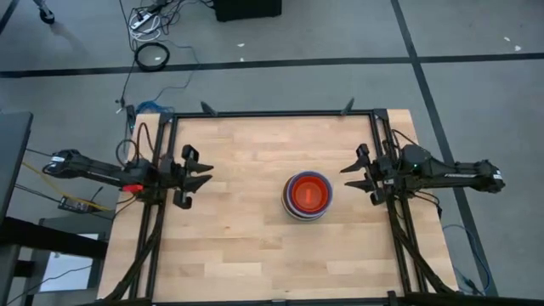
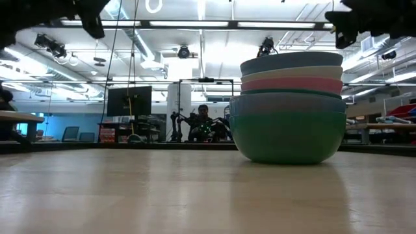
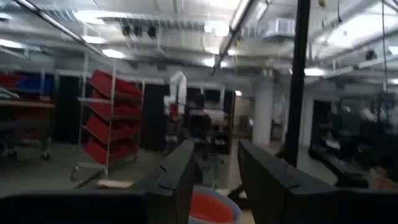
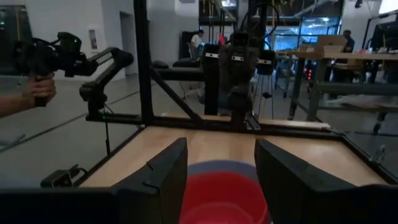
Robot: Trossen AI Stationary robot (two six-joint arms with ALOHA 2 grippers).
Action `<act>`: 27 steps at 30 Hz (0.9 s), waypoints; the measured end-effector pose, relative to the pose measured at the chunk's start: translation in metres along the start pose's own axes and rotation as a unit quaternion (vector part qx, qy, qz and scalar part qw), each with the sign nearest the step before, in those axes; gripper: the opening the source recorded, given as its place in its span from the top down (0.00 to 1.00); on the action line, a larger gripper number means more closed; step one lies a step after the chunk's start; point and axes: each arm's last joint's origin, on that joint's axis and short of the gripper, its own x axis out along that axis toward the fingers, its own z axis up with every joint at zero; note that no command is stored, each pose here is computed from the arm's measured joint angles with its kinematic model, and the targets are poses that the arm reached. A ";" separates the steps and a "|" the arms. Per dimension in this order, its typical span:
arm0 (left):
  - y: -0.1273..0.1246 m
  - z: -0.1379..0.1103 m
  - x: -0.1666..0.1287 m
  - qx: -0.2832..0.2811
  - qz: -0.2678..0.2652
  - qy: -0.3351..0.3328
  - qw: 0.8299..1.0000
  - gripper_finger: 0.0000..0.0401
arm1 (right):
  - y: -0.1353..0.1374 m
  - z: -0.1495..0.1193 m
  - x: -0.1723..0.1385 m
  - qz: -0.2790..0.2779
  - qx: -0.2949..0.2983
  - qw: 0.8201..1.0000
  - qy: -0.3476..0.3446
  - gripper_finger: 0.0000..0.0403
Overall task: Nest bowls inside each other
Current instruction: Return to Home Position
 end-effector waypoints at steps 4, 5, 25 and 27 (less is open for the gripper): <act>-0.004 0.024 0.005 0.007 0.000 0.045 0.999 0.67 | 0.001 0.018 -0.007 -0.002 -0.004 1.000 0.010 0.56; -0.004 0.031 0.004 0.008 0.008 0.052 0.999 0.67 | 0.001 0.024 -0.010 -0.007 -0.007 1.000 0.009 0.56; 0.006 0.035 -0.044 0.031 0.024 0.063 0.997 0.67 | 0.007 0.035 -0.049 -0.058 -0.028 0.998 0.021 0.56; 0.006 0.017 -0.044 0.030 0.024 0.059 0.998 0.67 | 0.007 0.028 -0.047 -0.058 -0.026 0.998 0.023 0.56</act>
